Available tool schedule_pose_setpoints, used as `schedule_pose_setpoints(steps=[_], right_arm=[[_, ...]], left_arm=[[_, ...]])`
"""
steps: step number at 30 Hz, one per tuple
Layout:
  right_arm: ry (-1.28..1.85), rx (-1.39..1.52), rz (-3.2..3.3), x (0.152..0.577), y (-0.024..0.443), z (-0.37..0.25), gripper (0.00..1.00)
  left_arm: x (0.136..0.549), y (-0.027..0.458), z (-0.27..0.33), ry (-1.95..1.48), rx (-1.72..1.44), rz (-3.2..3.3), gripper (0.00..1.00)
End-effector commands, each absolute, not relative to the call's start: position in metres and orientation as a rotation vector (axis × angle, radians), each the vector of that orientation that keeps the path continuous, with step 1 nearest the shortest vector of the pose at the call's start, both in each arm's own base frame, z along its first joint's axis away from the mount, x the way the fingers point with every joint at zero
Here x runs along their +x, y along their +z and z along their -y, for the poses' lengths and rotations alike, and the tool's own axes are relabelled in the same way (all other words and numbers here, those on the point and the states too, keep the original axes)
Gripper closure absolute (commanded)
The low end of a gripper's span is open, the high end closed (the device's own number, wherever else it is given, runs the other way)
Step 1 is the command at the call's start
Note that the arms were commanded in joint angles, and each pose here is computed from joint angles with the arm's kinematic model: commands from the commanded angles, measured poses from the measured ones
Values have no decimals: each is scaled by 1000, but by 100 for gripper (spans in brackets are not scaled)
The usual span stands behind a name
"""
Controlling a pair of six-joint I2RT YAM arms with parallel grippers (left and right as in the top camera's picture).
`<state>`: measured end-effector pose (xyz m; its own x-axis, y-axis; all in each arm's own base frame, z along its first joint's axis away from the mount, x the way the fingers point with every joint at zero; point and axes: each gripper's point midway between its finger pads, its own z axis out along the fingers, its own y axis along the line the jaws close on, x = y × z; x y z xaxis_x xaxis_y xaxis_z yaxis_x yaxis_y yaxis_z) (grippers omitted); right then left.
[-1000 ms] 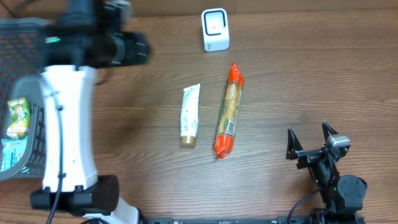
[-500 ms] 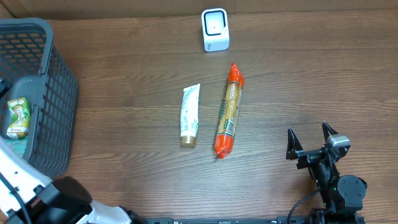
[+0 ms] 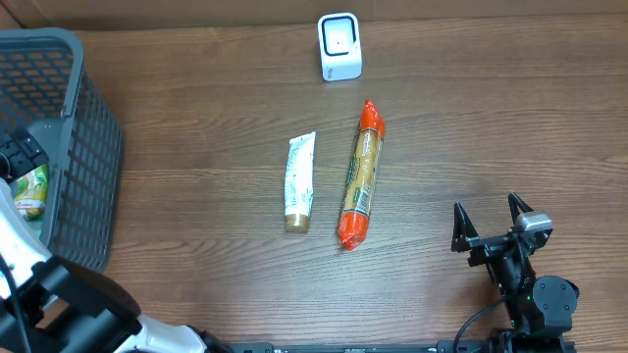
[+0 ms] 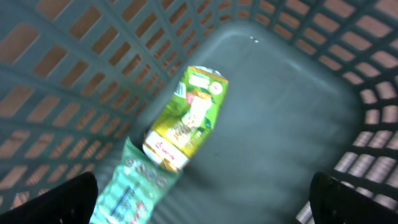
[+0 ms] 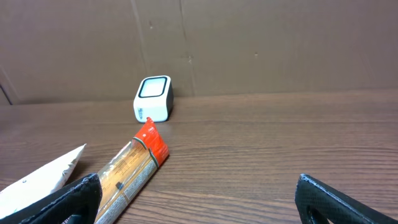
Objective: Scan the item barcode
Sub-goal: 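Reach into the basket and grasp the green drink carton with left gripper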
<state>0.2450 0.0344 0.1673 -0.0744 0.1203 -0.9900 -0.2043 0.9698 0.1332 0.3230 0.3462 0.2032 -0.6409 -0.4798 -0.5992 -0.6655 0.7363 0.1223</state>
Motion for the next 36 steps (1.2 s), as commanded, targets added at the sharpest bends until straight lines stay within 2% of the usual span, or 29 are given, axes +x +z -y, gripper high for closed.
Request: schedule_pose_setpoints(steps=[1,7,26,27,30,31,33,36], right_arm=[[260,-62,-1620,245,165,-33,0],[260,-62,-1620,245,165,-33,0],[260,-62,-1620,245,165,-33,0],[260,-62,-1620,245,165,-33,0],[260,-62,-1620,245,165,-33,0],[260,-62,-1620,245,165,-33,0],[260,-62,-1620,245,165,-33,0],[260,-62,-1620,245,165,-33,0]], left_arm=[[324,176,-360,522,-824,-2464,0],[336,125,-368,540,-660,-2607,0],[331,17,-382,554,-689,-2796,1],[331,16,-382,553,-687,-2796,4],[334,17,-381,555,-680,-2793,39],[334,17,-381,555,-678,-2793,63],[334,16,-378,548,-682,-2799,89],[334,15,-374,537,-689,-2811,95]])
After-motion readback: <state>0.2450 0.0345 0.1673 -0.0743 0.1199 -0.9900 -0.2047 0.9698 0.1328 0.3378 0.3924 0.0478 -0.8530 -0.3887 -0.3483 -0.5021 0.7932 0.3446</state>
